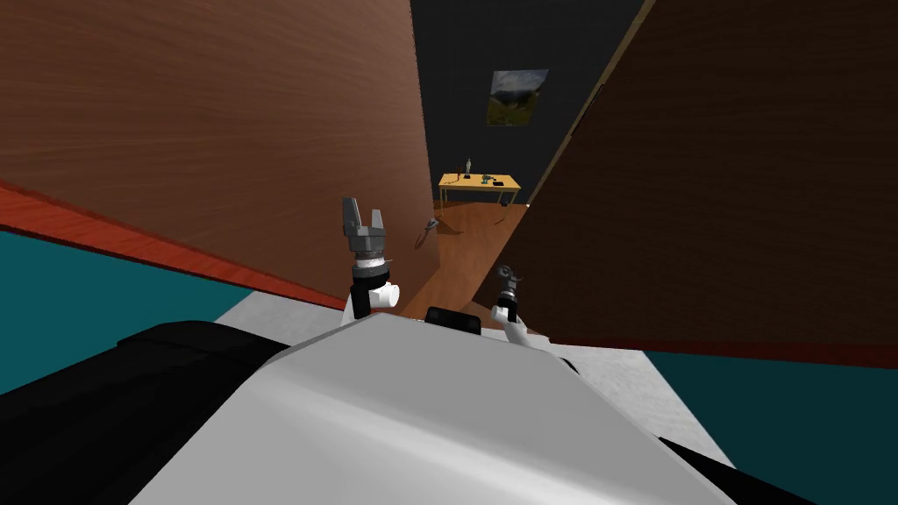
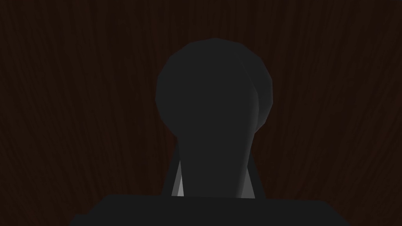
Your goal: Push the door open
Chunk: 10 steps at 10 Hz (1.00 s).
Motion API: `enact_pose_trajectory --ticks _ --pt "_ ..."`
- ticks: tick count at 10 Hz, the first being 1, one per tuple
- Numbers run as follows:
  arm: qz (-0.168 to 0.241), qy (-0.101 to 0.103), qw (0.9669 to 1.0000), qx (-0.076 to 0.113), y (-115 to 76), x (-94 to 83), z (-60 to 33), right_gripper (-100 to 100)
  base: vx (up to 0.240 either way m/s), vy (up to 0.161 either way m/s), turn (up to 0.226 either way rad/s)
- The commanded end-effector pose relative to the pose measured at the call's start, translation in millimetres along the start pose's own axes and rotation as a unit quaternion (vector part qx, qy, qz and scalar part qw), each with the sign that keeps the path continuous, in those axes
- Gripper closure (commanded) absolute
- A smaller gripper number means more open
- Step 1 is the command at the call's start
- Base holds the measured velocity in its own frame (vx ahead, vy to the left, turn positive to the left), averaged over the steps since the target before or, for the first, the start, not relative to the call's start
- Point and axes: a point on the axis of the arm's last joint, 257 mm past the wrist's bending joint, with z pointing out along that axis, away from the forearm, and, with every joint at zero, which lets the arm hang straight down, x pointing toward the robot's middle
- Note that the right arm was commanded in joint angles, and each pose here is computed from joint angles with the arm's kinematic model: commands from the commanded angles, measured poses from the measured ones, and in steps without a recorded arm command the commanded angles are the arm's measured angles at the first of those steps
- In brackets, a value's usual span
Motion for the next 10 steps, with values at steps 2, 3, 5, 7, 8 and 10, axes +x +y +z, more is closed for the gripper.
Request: enact_pose_trajectory --ticks 2,3,5,7,8,10 --pt "-0.004 -0.026 0.9996 -0.003 2.9 -17.4 1.4 100 0.184 0.04 -0.083" --pt "-0.004 -0.026 0.9996 -0.003 2.9 -17.4 1.4 100 0.132 0.009 -0.026" --pt "-0.003 -0.039 0.9992 0.0 1.4 -19.6 0.5 100 0.083 0.015 -0.045" --pt "-0.001 -0.048 0.9989 0.002 0.1 -20.4 -0.3 100 0.179 0.045 -0.087" --pt "0.0 -0.052 0.9986 0.004 -0.8 -20.5 -0.9 100 0.168 0.016 -0.057" --pt "0.001 -0.056 0.9984 0.005 -1.6 -20.4 -1.5 100 0.136 0.023 -0.038"
